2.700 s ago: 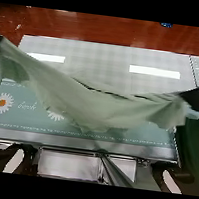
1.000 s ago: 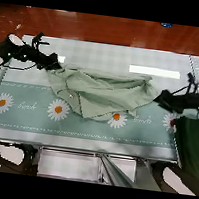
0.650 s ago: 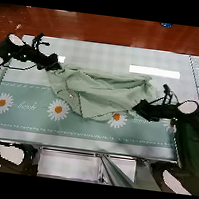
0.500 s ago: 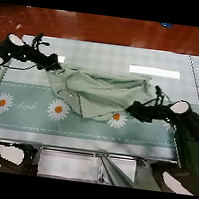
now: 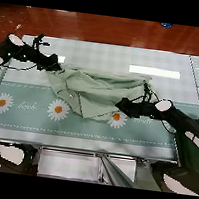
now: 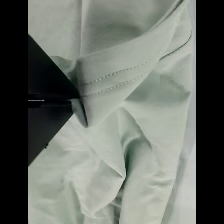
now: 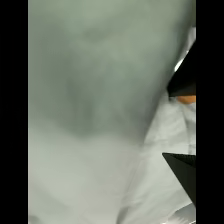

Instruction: Fold the shirts.

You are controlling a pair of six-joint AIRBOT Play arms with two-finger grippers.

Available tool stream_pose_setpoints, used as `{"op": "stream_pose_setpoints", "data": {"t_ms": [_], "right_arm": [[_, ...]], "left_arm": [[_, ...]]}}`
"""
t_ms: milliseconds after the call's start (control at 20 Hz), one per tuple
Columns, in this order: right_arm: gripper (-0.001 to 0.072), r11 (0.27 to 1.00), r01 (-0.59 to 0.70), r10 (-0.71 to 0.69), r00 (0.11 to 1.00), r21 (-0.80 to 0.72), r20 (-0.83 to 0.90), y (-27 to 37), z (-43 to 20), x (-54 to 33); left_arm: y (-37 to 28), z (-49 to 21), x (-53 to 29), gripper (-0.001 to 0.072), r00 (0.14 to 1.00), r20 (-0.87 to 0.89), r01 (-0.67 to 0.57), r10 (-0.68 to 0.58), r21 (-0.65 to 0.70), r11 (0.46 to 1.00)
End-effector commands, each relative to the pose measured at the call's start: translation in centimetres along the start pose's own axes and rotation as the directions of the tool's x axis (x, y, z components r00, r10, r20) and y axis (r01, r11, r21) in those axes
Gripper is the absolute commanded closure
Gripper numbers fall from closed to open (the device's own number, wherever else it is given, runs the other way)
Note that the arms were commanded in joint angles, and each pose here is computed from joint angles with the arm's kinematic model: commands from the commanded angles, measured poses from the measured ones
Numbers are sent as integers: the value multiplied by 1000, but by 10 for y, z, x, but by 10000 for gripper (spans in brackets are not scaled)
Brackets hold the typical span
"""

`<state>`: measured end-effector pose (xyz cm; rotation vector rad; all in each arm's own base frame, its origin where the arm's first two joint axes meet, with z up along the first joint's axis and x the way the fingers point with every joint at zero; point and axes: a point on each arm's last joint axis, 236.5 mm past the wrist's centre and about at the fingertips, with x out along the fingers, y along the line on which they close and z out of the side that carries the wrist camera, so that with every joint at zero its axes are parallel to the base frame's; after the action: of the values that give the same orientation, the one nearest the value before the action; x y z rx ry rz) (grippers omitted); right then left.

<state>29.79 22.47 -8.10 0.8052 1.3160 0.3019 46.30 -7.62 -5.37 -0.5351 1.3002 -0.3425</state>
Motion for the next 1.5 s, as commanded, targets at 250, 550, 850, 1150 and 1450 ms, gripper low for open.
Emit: {"op": "stream_pose_setpoints", "data": {"t_ms": [250, 550, 850, 1150, 1450], "right_arm": [[687, 990, -30, 39, 998, -138, 58, 36, 51, 15], [688, 930, -85, 157, 972, -358, 175, 114, 151, -84], [688, 757, 61, 303, 849, -650, 432, 242, 196, -287], [688, 581, 253, 487, 654, -774, 579, 320, 96, -454], [687, 551, 406, 374, 661, -729, 651, 272, -8, -503]], "left_arm": [[0, 0, 0, 693, 1000, -2, 1, -1, 1, 1000], [-40, 50, -64, 693, 980, 187, 63, -72, 55, 996], [-188, 105, -301, 693, 699, 626, 151, -345, 343, 927], [-313, -23, -484, 693, 414, 748, -118, -519, 609, 784], [-318, -156, -563, 693, 221, 899, -527, -377, 436, 730]]}}
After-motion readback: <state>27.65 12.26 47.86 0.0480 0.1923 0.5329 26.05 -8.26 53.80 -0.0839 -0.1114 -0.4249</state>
